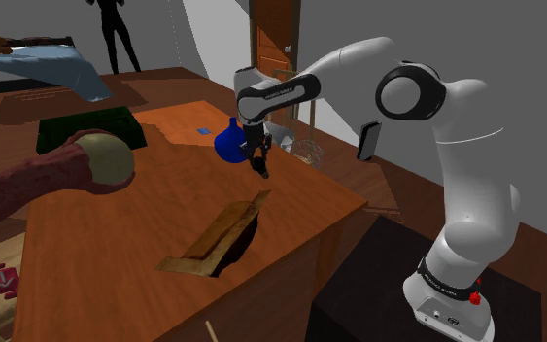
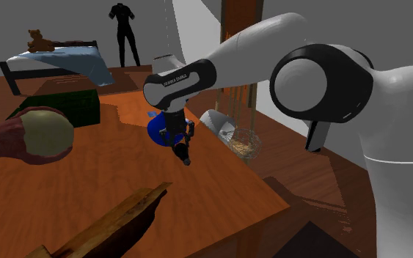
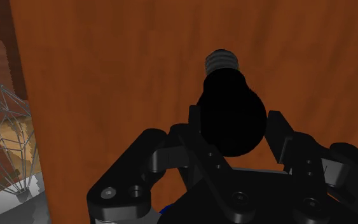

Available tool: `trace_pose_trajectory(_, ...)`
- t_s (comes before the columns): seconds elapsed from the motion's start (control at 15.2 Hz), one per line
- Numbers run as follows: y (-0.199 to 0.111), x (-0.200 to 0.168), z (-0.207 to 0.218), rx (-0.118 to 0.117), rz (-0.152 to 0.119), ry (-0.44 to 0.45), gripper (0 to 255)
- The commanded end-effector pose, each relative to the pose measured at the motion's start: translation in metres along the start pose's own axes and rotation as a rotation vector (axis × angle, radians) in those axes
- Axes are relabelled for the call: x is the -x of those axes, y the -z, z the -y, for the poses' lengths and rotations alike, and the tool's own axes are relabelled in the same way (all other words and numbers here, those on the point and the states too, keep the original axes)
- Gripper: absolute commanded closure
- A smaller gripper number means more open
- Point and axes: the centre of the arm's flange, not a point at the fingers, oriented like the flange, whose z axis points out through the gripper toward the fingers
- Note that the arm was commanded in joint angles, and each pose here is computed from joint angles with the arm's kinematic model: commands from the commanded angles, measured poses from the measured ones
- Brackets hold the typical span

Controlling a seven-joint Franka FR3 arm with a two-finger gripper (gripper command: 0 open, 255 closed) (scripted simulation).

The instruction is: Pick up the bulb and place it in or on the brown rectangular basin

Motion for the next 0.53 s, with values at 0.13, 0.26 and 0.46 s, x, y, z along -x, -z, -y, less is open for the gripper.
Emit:
trace_pose_trajectory(0.13, 0.021, 0.002, -0.002, 0.0, 0.0, 0.0, 255)
trace_pose_trajectory(0.26, 0.031, 0.003, -0.003, 0.0, 0.0, 0.0, 255)
trace_pose_trajectory(0.46, 0.047, 0.003, -0.004, 0.0, 0.0, 0.0, 255)
